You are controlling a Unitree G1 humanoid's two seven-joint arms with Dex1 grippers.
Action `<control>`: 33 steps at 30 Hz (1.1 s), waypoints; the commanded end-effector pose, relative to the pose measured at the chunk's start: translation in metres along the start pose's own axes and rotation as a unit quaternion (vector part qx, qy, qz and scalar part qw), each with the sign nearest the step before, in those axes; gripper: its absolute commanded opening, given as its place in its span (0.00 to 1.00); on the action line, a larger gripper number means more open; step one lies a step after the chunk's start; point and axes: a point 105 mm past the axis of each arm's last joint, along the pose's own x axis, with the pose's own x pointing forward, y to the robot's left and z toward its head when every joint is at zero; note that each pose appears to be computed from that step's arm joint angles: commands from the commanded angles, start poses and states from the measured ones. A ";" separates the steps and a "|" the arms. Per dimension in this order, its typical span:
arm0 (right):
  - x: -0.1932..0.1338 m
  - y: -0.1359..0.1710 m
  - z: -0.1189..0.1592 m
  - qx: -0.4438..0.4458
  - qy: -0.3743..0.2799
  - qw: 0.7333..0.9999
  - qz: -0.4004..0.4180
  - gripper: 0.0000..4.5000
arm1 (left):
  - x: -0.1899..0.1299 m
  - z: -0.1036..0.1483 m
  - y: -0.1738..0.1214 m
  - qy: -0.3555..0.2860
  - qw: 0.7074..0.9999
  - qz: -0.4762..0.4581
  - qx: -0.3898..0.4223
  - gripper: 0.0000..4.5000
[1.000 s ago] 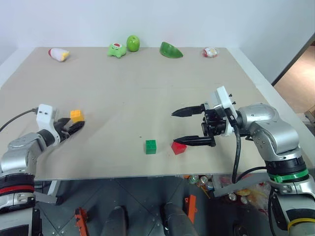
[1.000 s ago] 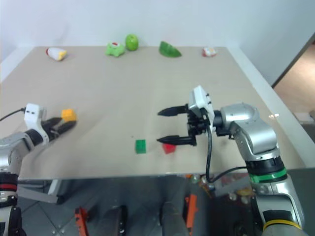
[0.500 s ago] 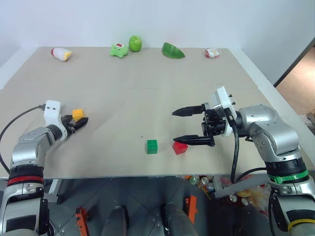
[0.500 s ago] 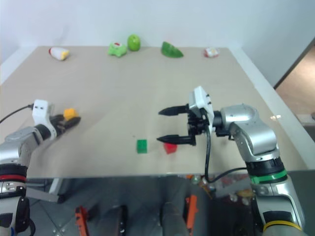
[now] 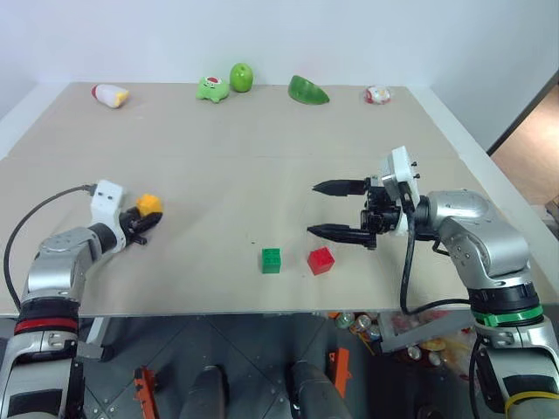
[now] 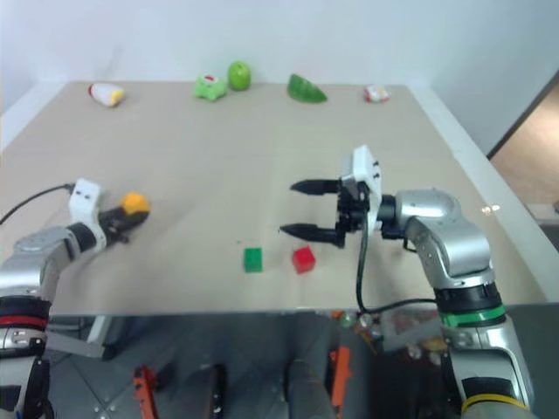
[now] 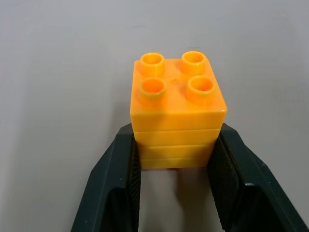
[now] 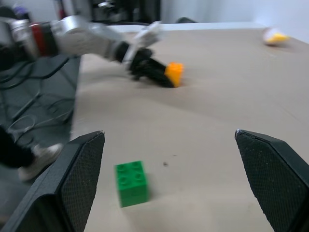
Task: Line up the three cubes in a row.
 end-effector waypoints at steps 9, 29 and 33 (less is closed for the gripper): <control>-0.032 0.016 0.032 0.004 -0.024 1.000 0.018 1.00 | -0.038 0.015 -0.105 -0.010 0.940 -0.303 0.157 0.29; -0.038 0.016 0.026 0.004 -0.007 1.000 -0.021 1.00 | 0.004 0.013 -0.129 -0.001 0.894 -0.403 0.193 0.29; -0.039 0.016 0.026 0.004 -0.007 1.000 -0.024 1.00 | 0.003 0.012 -0.133 0.000 0.891 -0.412 0.192 0.29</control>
